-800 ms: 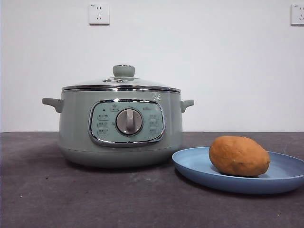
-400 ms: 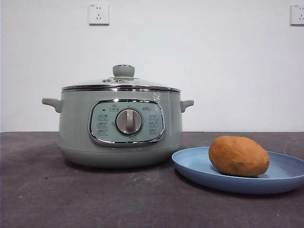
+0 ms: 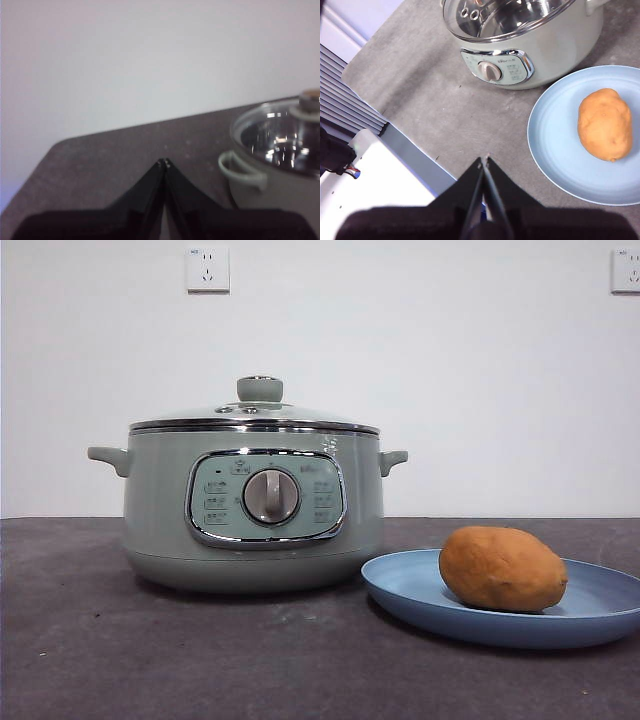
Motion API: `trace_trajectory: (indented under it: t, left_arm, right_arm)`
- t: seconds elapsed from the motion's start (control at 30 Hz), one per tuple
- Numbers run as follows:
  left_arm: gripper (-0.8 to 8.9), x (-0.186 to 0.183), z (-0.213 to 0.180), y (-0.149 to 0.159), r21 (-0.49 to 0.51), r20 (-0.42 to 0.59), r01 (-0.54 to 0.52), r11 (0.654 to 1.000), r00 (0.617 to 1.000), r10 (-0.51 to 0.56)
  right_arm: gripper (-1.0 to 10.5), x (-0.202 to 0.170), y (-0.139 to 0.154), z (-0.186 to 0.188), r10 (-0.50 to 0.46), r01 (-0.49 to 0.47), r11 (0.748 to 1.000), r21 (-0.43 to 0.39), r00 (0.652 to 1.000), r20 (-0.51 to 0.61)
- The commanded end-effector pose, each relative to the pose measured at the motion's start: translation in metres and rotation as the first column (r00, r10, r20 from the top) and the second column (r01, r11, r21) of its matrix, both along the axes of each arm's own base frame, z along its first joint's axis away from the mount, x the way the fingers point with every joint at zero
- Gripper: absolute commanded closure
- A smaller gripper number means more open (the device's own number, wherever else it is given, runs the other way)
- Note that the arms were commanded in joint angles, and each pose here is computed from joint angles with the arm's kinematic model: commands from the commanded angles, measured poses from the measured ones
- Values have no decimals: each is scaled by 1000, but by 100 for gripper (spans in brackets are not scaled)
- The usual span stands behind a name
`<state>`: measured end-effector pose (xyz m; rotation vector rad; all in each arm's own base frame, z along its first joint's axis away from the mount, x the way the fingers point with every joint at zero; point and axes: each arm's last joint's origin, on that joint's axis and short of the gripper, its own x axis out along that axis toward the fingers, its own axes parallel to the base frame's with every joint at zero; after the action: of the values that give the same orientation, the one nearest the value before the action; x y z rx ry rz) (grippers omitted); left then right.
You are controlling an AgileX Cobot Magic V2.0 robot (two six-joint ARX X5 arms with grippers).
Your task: Take the potato out from the steamer,put the potato on the plate,close the lid
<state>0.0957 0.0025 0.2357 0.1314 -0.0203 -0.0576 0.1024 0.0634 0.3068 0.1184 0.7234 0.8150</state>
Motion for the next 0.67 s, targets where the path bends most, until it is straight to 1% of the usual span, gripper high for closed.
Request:
trace_trajectory:
  t: [0.03, 0.3, 0.43, 0.67]
  left_arm:
    - [817, 0, -19, 0, -26, -11, -3, 1000, 1000, 3]
    - [817, 1, -59, 0, -48, -64, -6, 999, 998, 3]
    - [817, 2, -71, 1, -60, -95, -26, 998, 995, 20]
    - [817, 1, -86, 1, -67, -170, -31, 997, 985, 19]
  right_arm:
    - [945, 0, 0, 2, -3, 3, 1000, 5, 1000, 6]
    - [945, 0, 0, 2, -3, 3, 1000, 5, 1000, 6]
    - [945, 0, 0, 2, -3, 3, 1000, 5, 1000, 6]
    - [946, 0, 0, 2, -3, 3, 1000, 5, 1000, 6]
